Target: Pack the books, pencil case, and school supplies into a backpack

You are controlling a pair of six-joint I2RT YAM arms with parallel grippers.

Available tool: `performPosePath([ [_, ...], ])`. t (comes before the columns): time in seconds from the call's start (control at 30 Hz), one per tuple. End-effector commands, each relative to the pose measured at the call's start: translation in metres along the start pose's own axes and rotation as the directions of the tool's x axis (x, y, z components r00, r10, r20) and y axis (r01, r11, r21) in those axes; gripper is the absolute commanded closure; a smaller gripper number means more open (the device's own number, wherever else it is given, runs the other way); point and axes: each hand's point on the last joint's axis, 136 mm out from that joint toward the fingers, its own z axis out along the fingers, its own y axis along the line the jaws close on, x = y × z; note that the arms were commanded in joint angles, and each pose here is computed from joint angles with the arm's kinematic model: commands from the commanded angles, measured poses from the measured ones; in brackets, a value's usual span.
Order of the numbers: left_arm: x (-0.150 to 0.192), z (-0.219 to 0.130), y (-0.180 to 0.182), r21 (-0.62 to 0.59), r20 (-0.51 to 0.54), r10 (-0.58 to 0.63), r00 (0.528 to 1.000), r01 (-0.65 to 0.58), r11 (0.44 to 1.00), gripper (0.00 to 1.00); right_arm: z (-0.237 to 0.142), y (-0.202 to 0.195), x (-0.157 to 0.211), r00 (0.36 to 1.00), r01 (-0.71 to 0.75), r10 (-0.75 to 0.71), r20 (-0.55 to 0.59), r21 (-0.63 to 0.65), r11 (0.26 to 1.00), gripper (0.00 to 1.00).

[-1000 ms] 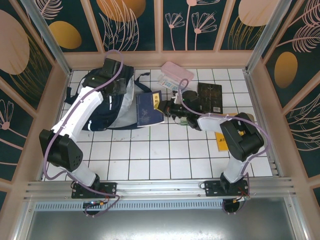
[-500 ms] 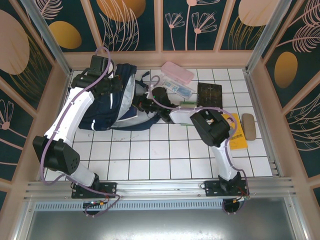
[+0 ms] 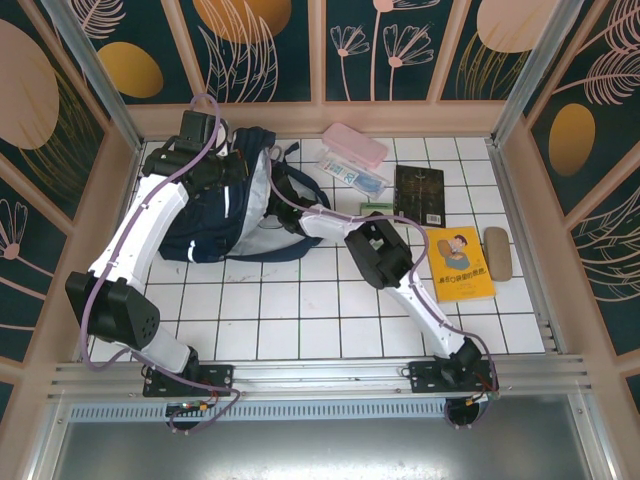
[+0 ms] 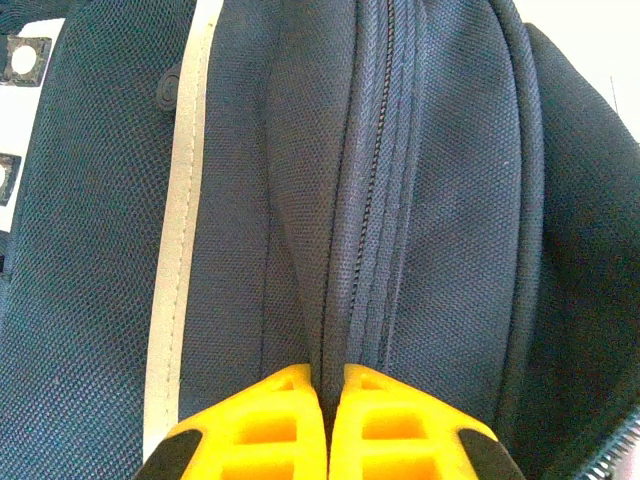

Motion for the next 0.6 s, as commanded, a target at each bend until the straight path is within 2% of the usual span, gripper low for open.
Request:
performPosePath([
  [0.0,-0.044,-0.030,-0.023,0.083,0.188,0.017,0.982,-0.033,0.996,1.00,-0.006,0.013,0.007,0.998,0.038,-0.037,-0.060,0.016,0.999,0.49],
  [0.13,-0.041,-0.023,-0.009,0.028,0.183,0.019,0.983,-0.024,0.999,1.00,-0.026,0.020,0.000,0.995,0.093,-0.090,-0.040,0.065,0.994,0.40],
  [0.33,-0.037,-0.010,0.007,-0.043,0.170,0.031,0.985,-0.024,0.999,1.00,-0.061,0.027,-0.008,0.985,0.171,-0.169,-0.026,0.151,0.974,0.38],
  [0.57,-0.035,0.001,0.018,-0.084,0.160,0.046,0.986,-0.033,0.996,1.00,-0.112,0.004,-0.007,0.980,0.195,-0.199,-0.016,0.292,0.937,0.37],
])
